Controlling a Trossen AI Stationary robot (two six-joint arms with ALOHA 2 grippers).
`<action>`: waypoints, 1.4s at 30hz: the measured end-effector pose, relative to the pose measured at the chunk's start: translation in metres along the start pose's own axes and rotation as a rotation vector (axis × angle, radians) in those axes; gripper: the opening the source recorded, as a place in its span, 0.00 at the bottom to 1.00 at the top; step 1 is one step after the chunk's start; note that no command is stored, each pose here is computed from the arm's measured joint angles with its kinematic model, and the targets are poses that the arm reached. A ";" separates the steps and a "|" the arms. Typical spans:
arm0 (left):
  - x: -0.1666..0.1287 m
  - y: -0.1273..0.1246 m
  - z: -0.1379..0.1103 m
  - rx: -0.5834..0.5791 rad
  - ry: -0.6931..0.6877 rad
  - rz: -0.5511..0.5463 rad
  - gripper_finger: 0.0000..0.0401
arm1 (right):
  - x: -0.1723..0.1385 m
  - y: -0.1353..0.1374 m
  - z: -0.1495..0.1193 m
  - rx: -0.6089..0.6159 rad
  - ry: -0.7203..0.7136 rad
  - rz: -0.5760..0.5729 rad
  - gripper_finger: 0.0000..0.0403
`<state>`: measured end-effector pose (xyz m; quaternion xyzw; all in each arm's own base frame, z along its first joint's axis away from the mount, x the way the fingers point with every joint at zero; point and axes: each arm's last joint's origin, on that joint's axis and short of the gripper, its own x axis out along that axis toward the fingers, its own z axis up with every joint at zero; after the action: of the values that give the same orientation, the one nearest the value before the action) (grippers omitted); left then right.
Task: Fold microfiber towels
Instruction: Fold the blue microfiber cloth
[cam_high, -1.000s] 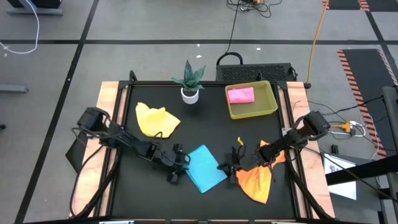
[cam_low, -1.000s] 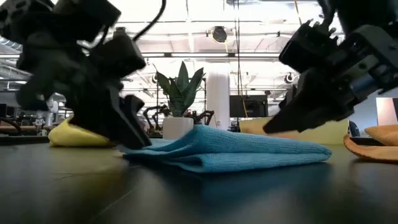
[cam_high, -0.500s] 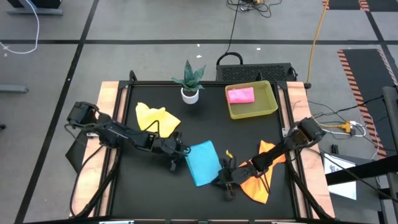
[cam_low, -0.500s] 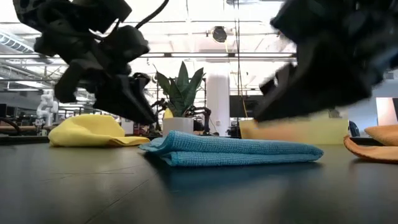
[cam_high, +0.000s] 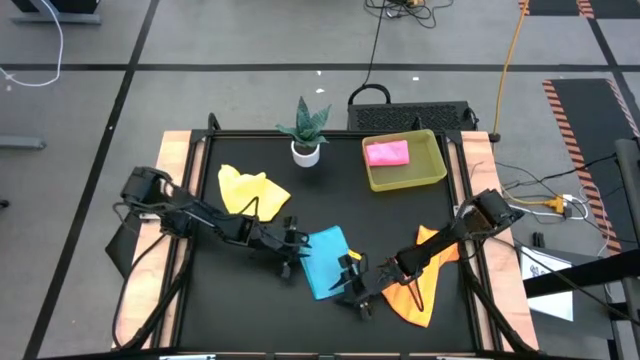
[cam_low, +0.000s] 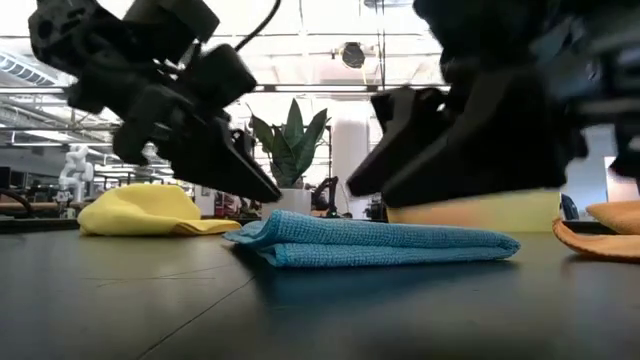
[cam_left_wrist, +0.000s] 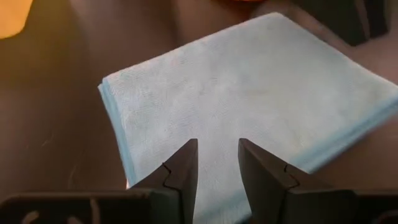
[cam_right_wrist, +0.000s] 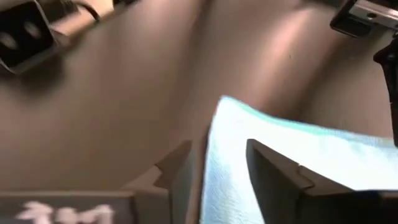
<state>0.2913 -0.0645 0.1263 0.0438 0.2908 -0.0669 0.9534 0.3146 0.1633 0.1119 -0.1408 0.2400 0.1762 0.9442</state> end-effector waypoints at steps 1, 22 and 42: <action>0.003 0.001 -0.001 -0.008 -0.002 0.004 0.29 | 0.002 -0.002 -0.002 -0.006 0.008 -0.003 0.37; 0.005 0.010 -0.015 -0.084 0.122 0.056 0.29 | 0.015 -0.007 -0.014 -0.036 0.067 -0.024 0.02; 0.031 -0.017 -0.026 -0.034 -0.001 -0.016 0.29 | -0.004 -0.028 0.044 0.310 -0.038 0.224 0.02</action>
<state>0.2994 -0.0812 0.0867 0.0252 0.2919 -0.0693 0.9536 0.3402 0.1523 0.1557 0.0372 0.2606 0.2439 0.9334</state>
